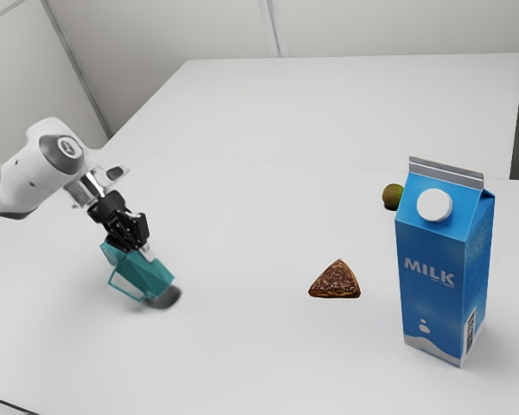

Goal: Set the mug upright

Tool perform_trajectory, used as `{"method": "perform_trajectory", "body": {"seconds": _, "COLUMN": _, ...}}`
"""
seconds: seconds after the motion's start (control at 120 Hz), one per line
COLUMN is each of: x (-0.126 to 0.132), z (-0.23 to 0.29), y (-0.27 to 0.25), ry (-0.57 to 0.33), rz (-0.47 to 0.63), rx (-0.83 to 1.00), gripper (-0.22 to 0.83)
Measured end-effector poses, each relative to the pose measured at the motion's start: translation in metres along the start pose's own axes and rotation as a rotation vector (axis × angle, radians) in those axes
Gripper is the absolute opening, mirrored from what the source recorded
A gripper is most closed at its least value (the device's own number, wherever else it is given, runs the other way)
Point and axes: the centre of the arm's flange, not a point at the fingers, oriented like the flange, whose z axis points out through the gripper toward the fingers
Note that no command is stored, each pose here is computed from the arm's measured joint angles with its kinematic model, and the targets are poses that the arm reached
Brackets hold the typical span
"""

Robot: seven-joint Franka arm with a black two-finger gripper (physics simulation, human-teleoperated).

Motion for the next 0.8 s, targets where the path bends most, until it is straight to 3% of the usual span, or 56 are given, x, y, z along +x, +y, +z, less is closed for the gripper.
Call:
{"method": "perform_trajectory", "body": {"seconds": 0.5, "x": 0.010, "z": -0.001, "y": 0.061, "ry": 0.003, "rz": 0.057, "rx": 0.385, "gripper": -0.16}}
{"method": "perform_trajectory", "body": {"seconds": 0.8, "x": 0.013, "z": 0.011, "y": 0.053, "ry": 0.055, "rz": 0.016, "rx": 0.494, "gripper": -0.16}}
